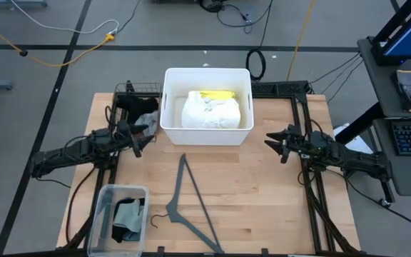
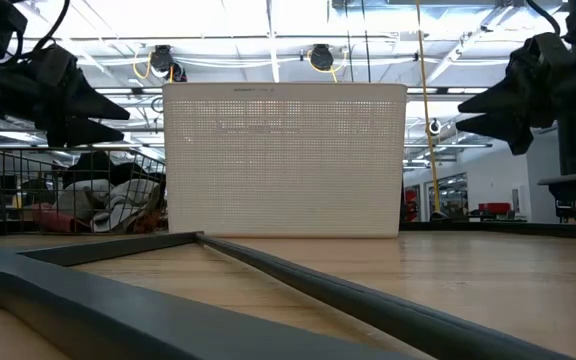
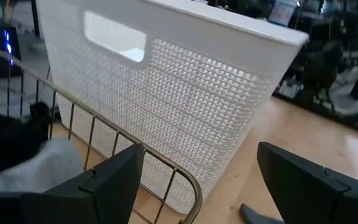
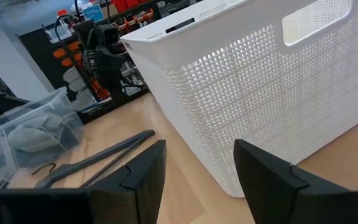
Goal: Pick & Place Cloths
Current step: Return to Home Position
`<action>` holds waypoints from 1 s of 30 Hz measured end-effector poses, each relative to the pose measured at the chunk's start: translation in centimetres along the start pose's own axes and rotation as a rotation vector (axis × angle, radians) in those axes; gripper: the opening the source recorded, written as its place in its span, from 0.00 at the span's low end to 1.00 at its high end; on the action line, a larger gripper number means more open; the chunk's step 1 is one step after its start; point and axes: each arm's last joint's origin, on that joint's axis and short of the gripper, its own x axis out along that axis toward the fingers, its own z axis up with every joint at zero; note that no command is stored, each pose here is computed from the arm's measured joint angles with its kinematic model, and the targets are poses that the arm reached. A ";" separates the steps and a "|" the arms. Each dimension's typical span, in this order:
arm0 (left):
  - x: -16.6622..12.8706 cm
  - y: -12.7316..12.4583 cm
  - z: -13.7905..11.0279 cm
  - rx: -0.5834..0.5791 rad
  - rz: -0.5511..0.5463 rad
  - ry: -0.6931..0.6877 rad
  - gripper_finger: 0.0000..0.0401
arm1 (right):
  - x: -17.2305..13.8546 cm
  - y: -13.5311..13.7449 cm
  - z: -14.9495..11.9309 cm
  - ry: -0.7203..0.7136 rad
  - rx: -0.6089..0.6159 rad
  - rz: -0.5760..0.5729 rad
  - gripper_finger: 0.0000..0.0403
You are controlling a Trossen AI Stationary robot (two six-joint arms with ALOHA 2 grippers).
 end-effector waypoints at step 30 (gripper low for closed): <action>0.0 0.0 0.0 0.032 0.005 -0.003 0.79 | 0.1 -0.1 -0.2 0.015 -0.019 -0.006 0.45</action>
